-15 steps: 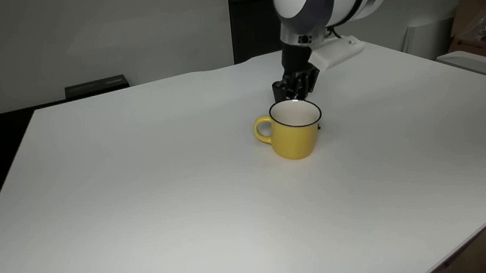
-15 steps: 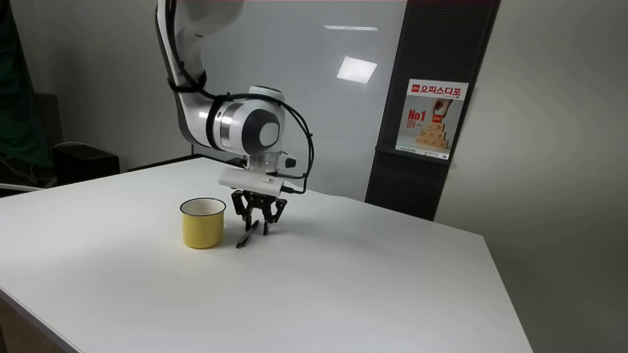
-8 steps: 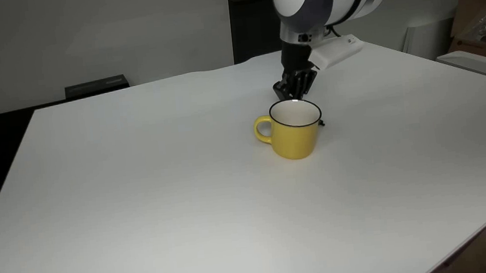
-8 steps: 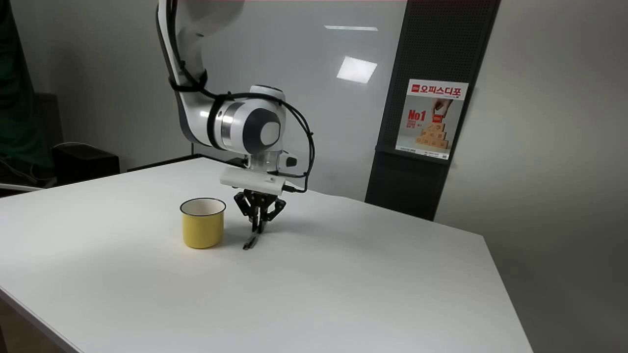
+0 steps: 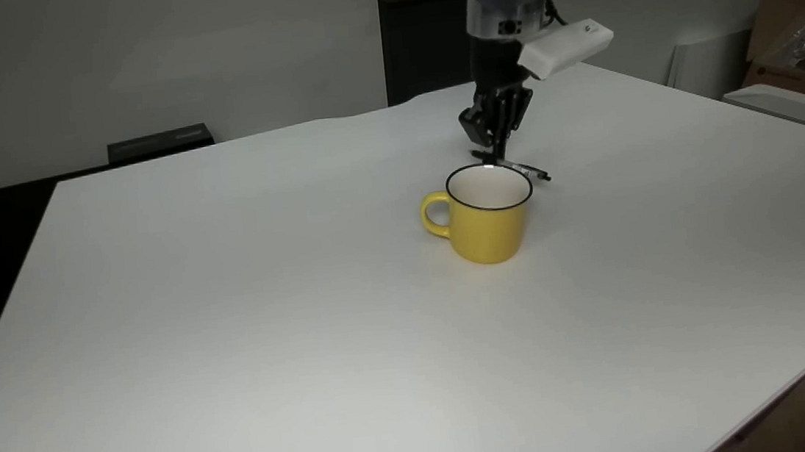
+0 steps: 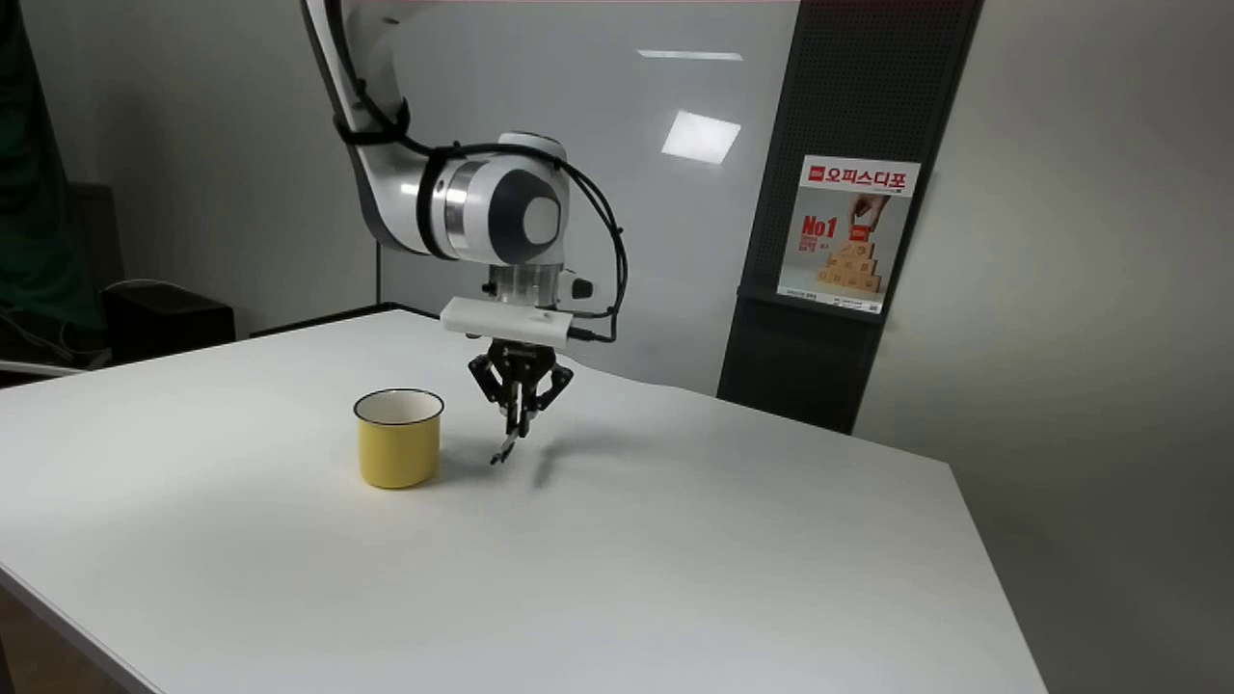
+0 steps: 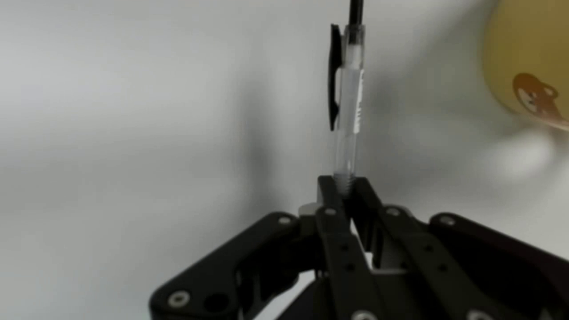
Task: Put the pen inside the mug cup
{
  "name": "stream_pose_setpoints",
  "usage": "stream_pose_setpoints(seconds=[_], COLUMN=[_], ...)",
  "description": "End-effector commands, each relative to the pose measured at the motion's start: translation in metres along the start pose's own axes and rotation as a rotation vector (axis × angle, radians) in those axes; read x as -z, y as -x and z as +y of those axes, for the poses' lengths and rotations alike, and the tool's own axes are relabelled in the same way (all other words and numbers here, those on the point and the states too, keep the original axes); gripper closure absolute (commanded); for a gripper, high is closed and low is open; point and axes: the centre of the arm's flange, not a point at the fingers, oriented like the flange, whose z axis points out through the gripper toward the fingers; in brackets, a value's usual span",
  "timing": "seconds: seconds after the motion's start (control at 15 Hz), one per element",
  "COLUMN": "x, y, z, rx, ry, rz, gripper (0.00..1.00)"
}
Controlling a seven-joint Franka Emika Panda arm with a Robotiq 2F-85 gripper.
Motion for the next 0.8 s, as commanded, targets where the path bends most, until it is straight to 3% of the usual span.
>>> stream_pose_setpoints(seconds=[0.0, 0.4, 0.73], x=[0.063, 0.138, 0.150], y=[0.007, 0.021, 0.039], z=[-0.010, -0.055, -0.098], rx=[0.004, 0.058, 0.110], ry=[0.059, 0.116, 0.043], rz=[-0.081, -0.311, -0.433], gripper=[0.97, 0.97, 0.97])
